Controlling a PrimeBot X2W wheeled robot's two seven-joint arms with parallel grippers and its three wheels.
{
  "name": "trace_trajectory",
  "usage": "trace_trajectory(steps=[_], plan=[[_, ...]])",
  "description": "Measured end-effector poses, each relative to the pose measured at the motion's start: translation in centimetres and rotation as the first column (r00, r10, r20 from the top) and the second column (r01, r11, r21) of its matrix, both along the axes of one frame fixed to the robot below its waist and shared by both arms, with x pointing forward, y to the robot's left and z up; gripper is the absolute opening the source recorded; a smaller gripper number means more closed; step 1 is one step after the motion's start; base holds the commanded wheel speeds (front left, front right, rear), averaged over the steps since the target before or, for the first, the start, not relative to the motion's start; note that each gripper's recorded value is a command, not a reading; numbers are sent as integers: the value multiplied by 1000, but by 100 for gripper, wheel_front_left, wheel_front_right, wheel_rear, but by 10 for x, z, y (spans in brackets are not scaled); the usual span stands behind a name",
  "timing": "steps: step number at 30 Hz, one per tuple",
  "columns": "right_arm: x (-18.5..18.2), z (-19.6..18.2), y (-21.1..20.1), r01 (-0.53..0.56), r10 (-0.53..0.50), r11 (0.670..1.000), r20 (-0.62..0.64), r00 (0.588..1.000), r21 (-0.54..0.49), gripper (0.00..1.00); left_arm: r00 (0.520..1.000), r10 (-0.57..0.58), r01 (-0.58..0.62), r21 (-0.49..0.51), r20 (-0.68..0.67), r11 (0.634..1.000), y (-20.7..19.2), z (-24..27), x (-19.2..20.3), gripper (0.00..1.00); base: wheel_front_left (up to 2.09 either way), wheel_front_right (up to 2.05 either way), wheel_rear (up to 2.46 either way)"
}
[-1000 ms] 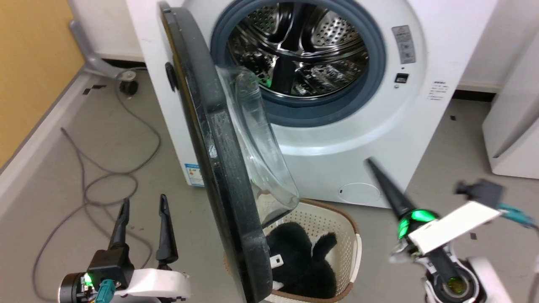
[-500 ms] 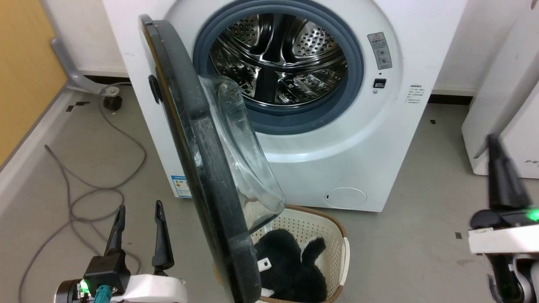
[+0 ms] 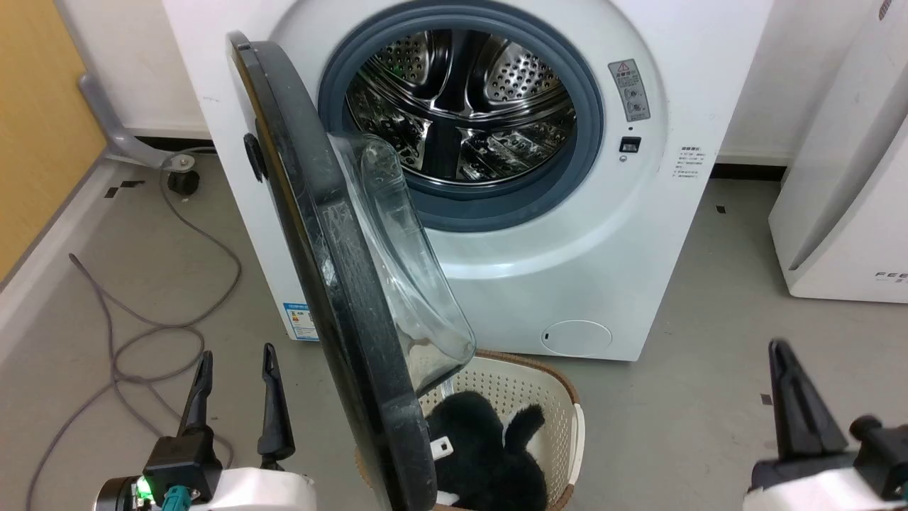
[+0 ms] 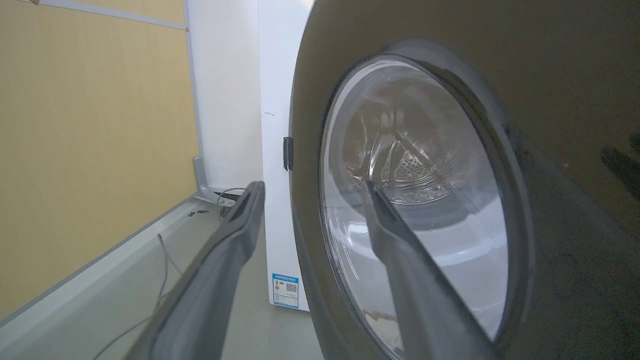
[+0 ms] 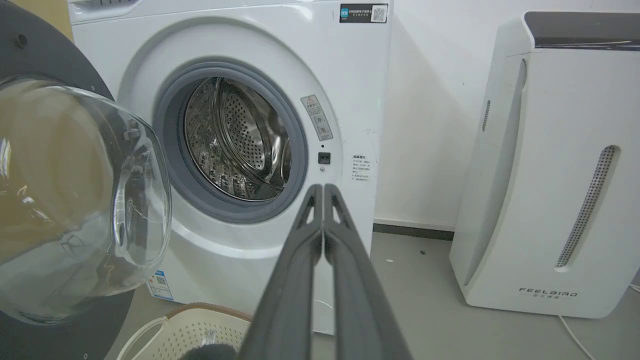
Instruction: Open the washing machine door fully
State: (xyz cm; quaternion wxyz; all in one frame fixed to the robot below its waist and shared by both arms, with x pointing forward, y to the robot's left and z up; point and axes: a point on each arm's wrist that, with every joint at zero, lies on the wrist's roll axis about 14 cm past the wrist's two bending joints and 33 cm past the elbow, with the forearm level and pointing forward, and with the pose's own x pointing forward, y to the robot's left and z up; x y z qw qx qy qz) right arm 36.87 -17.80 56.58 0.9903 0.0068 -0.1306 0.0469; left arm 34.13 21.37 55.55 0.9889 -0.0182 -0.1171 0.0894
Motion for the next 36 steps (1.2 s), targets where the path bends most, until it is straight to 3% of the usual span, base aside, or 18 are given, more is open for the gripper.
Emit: trace_trajectory(steps=[2,4,12,13,14,15,23,29,36], plan=[[-3,-12,-2,9,-10,1000,-36,999,-10,1,1000,0,0,0,2,1000,0,1,-1,100,0,0,0],[-7,-21,-3,15,-17,1000,-63,998,-27,100,1000,0,0,0,3,1000,0,1,-1,100,0,0,0],[-13,-32,-5,23,-29,998,-96,995,-63,100,1000,18,-18,-2,-2,1000,3,-1,-3,100,0,0,0],[-13,-33,-4,21,-27,998,-97,995,-61,100,1000,22,-22,-2,-5,1000,4,-2,-3,87,0,0,0],[-13,-32,-4,20,-26,998,-96,995,-61,100,1000,24,-24,-2,-6,1000,4,-2,-3,37,0,0,0],[-12,-32,-3,19,-25,998,-95,995,-61,100,1000,26,-26,-2,-6,1000,5,-2,-3,0,0,0,0],[-9,-27,-1,15,-20,998,-79,997,-62,100,997,71,-72,13,39,997,20,13,-5,0,0,0,0],[-8,-21,0,11,-15,998,-61,998,-55,100,978,61,-74,59,198,995,22,66,-2,0,0,0,0],[-8,-20,-1,15,-18,998,-58,998,-55,100,925,5,-47,100,380,994,7,127,-10,0,0,0,0]])
